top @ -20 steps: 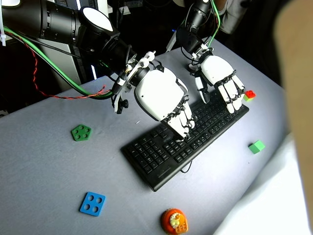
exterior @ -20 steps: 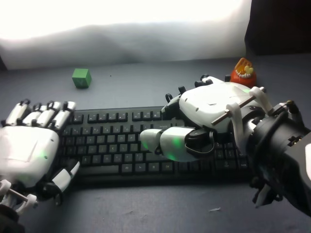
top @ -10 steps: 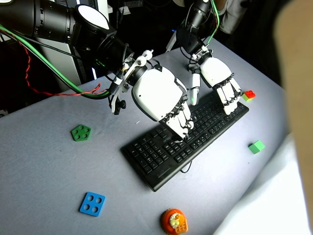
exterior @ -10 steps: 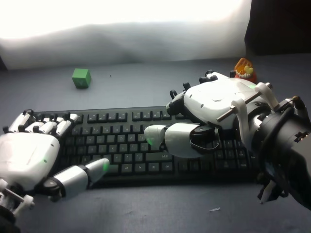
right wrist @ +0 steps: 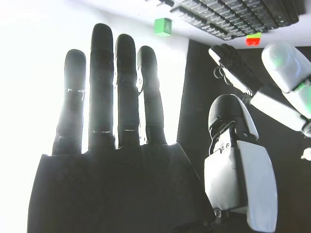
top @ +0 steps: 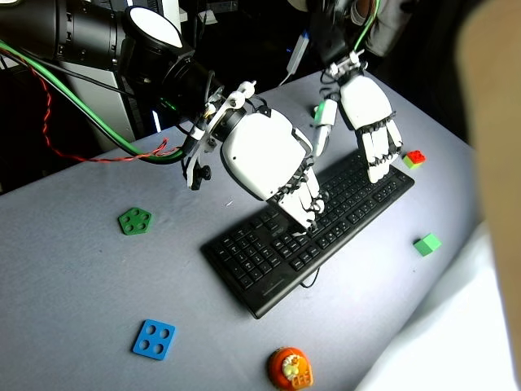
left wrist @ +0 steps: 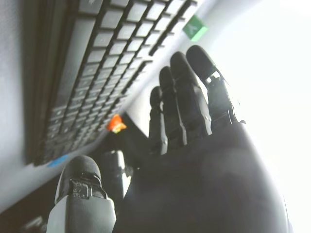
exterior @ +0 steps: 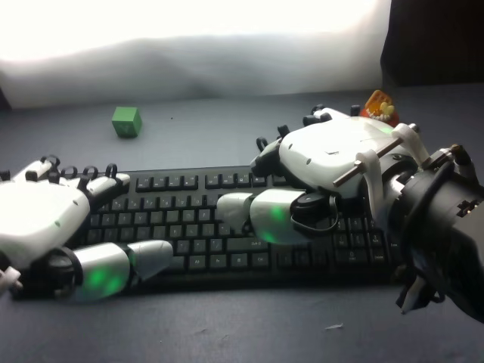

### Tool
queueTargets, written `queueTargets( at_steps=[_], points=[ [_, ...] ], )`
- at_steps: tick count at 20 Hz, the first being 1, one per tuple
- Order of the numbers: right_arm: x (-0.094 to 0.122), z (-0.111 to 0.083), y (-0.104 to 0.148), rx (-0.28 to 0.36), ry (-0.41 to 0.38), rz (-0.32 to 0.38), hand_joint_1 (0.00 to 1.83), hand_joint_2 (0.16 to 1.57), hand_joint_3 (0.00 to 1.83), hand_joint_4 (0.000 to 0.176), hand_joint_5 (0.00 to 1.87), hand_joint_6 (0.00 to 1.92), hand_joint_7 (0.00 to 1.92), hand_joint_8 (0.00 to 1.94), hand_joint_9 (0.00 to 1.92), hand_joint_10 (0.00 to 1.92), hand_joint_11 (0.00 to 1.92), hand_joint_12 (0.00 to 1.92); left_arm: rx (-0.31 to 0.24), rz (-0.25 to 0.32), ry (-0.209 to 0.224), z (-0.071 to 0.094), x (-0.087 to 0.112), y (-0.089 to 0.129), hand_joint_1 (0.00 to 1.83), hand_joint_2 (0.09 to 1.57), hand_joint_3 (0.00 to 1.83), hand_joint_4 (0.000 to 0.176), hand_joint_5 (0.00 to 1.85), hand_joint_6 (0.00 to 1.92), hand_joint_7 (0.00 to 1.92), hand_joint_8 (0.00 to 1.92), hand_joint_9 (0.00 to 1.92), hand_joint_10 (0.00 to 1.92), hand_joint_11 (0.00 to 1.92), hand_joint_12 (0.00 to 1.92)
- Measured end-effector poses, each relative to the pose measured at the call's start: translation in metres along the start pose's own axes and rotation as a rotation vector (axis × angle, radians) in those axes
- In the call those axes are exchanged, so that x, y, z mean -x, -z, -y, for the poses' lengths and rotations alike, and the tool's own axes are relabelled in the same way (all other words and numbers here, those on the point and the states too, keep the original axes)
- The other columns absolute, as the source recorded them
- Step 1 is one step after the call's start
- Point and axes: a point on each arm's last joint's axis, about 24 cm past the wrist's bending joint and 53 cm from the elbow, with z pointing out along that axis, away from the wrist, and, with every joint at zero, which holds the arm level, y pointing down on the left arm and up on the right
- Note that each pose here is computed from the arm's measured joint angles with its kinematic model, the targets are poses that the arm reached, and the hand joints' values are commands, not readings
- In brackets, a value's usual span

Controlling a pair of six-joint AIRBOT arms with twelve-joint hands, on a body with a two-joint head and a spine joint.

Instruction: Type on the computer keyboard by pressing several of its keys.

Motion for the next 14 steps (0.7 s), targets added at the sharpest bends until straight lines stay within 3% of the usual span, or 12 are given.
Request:
queueTargets(
  at_steps=[2,3,5,6,7,8,10,11,13,14],
  points=[
    [-0.001,-0.007,-0.003,0.046,0.021,-0.026,0.0,1.18,0.0,0.0,0.77,0.1,0.81,0.06,0.77,0.07,0.05,1.49,-0.017,-0.018,0.007,0.012,0.007,0.004,0.0,1.15,0.01,0.001,0.32,0.04,0.43,0.03,0.39,0.01,0.0,1.17],
    [0.0,-0.012,-0.004,0.072,0.037,-0.036,0.0,1.18,0.0,0.0,0.85,0.14,0.93,0.06,0.8,0.22,0.1,1.53,-0.03,-0.031,0.01,0.018,0.008,0.006,0.0,1.16,0.02,0.0,0.41,0.07,0.51,0.05,0.43,0.03,0.0,1.24],
    [0.001,-0.021,-0.003,0.105,0.052,-0.045,0.02,1.19,0.0,0.0,0.94,0.25,1.06,0.14,0.68,0.93,0.22,1.75,-0.046,-0.056,-0.004,0.03,0.011,0.006,0.0,1.2,0.02,0.0,0.58,0.13,0.68,0.1,0.57,0.1,0.0,1.41],
    [-0.001,-0.025,-0.003,0.121,0.057,-0.059,0.06,1.2,0.0,0.0,0.95,0.4,1.03,0.47,0.7,1.18,0.34,1.82,-0.065,-0.056,-0.012,0.038,0.014,0.004,0.03,1.22,0.01,0.0,0.68,0.32,0.76,0.32,0.53,0.65,0.0,1.61],
    [-0.004,-0.028,-0.002,0.136,0.064,-0.073,0.1,1.21,0.0,0.0,0.98,0.55,1.01,0.82,0.77,1.35,0.47,1.85,-0.083,-0.052,-0.019,0.046,0.018,0.003,0.06,1.26,0.01,0.0,0.71,0.61,0.72,0.82,0.49,1.19,0.06,1.82],
    [-0.005,-0.031,-0.001,0.148,0.068,-0.082,0.08,1.23,0.01,0.0,0.98,0.79,1.02,1.09,0.84,1.52,0.58,1.91,-0.091,-0.051,-0.022,0.05,0.02,0.002,0.13,1.28,0.01,0.0,0.69,0.96,0.66,1.27,0.5,1.54,0.22,1.9],
    [0.002,-0.039,0.001,0.178,0.074,-0.082,0.13,1.26,0.01,0.0,0.99,1.09,1.1,1.48,1.04,1.87,0.9,1.92,-0.103,-0.047,-0.02,0.056,0.025,0.0,0.23,1.31,0.01,0.0,0.64,1.5,0.67,1.62,0.59,1.78,0.47,1.92],
    [0.006,-0.039,0.001,0.181,0.077,-0.075,0.14,1.27,0.01,0.0,1.01,1.2,1.14,1.63,1.13,1.91,1.01,1.92,-0.099,-0.043,-0.02,0.056,0.027,-0.001,0.22,1.33,0.01,0.0,0.66,1.62,0.73,1.7,0.67,1.84,0.55,1.92],
    [0.015,-0.034,0.002,0.172,0.097,-0.057,0.26,1.37,0.03,0.0,1.11,1.58,1.25,1.82,1.27,1.92,1.24,1.92,-0.097,-0.028,-0.021,0.057,0.033,-0.002,0.21,1.4,0.02,0.0,0.84,1.55,1.0,1.66,0.92,1.91,0.8,1.92],
    [0.017,-0.032,0.002,0.17,0.102,-0.057,0.44,1.41,0.04,0.0,1.14,1.71,1.29,1.85,1.33,1.92,1.33,1.92,-0.097,-0.026,-0.024,0.057,0.034,-0.003,0.26,1.43,0.03,0.0,0.87,1.77,1.05,1.77,1.0,1.92,0.91,1.92]
  ],
)
